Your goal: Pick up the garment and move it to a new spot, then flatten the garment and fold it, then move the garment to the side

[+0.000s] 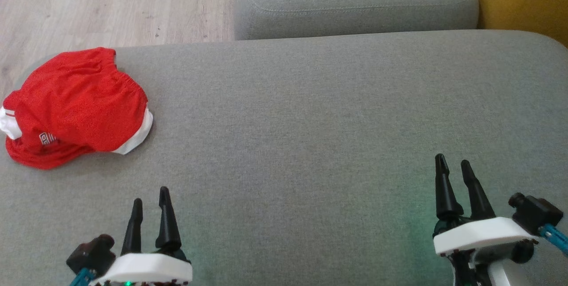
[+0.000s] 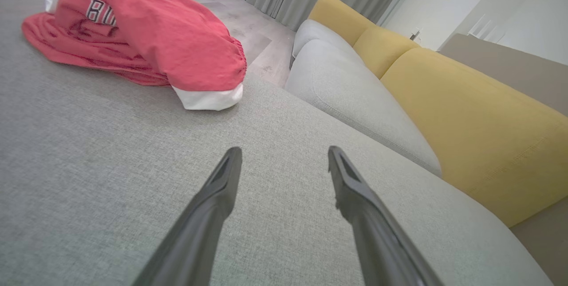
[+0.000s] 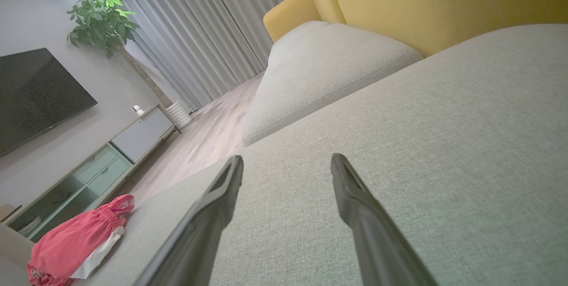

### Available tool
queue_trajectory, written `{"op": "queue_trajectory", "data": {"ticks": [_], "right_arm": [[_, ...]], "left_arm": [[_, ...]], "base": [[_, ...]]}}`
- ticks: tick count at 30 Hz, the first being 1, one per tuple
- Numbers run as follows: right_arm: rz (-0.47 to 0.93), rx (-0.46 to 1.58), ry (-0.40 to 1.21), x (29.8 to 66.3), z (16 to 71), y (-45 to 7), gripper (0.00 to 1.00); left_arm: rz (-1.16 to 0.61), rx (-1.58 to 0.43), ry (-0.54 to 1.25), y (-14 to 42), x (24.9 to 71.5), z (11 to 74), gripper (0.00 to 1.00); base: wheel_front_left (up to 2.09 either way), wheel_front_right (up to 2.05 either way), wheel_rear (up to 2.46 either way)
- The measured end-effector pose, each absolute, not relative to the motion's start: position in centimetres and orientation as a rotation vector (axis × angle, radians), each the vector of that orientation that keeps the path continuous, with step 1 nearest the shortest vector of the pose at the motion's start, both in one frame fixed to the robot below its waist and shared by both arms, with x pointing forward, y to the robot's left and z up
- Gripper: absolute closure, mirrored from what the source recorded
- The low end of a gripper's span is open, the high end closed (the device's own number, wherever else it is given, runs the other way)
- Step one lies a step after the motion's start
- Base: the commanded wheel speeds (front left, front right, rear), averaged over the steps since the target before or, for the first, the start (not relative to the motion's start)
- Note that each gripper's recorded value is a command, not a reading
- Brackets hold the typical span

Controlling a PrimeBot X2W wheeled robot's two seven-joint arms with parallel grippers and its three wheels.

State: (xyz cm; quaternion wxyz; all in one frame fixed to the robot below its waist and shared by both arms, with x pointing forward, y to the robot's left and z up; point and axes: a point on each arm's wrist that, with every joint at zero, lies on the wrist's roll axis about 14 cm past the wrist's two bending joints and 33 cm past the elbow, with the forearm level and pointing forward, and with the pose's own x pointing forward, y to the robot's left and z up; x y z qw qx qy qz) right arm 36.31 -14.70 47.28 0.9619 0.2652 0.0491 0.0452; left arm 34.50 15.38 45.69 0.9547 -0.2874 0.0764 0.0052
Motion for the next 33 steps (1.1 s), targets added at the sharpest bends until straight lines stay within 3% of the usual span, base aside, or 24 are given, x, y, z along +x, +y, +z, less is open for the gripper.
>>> {"op": "queue_trajectory", "data": {"ticks": [33], "right_arm": [[0.228, 0.149, 0.091, 35.8, 46.0, -11.8, 0.00]], "left_arm": [[-0.034, -0.252, 0.129, 14.7, 33.7, 44.9, 0.00]], "base": [[0.00, 0.00, 0.00]]}}
